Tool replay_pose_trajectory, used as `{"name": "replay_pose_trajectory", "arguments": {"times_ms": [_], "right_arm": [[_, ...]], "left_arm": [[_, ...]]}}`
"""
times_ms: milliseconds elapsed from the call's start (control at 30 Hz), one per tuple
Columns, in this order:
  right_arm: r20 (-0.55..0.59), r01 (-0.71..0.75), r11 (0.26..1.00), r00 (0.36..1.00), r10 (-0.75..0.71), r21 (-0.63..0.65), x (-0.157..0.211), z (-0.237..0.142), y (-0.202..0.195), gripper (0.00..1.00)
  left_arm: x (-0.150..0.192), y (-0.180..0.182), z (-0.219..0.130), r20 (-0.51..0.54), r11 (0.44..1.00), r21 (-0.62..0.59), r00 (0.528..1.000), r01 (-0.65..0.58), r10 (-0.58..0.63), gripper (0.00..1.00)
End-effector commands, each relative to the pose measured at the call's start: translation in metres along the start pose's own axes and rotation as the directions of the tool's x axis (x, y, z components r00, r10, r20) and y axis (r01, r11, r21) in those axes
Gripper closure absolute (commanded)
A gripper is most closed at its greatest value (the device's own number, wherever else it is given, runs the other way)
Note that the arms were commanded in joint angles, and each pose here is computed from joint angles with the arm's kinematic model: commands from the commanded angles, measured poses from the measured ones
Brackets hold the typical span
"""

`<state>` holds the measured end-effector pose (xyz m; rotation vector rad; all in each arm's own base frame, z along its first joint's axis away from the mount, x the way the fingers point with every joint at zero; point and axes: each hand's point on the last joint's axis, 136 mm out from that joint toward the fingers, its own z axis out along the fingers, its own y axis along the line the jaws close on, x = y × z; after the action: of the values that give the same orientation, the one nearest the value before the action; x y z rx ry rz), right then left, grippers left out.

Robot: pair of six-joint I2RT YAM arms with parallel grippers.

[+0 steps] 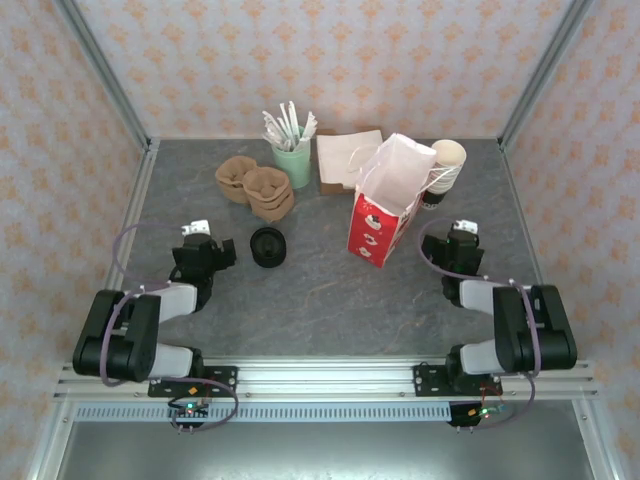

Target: Pack the takeout coffee

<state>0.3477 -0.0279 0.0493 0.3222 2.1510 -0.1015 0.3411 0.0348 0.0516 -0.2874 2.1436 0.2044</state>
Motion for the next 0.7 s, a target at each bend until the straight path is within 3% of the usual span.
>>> {"name": "replay_pose_trajectory", "arguments": {"times_ms": [0, 667], "right_arm": [[0.200, 0.006, 1.000, 0.980, -0.002, -0.016, -0.057, 0.014, 0.016, 0.01], [0.232, -0.007, 1.000, 0.973, 0.011, -0.017, -0.062, 0.003, 0.013, 0.01]], "left_arm": [[-0.063, -0.002, 0.011, 0.217, 0.998, -0.066, 0.976, 0.008, 0.007, 0.00], [-0.066, 0.000, 0.008, 0.218, 0.996, -0.083, 0.976, 0.014, 0.005, 0.00]]}}
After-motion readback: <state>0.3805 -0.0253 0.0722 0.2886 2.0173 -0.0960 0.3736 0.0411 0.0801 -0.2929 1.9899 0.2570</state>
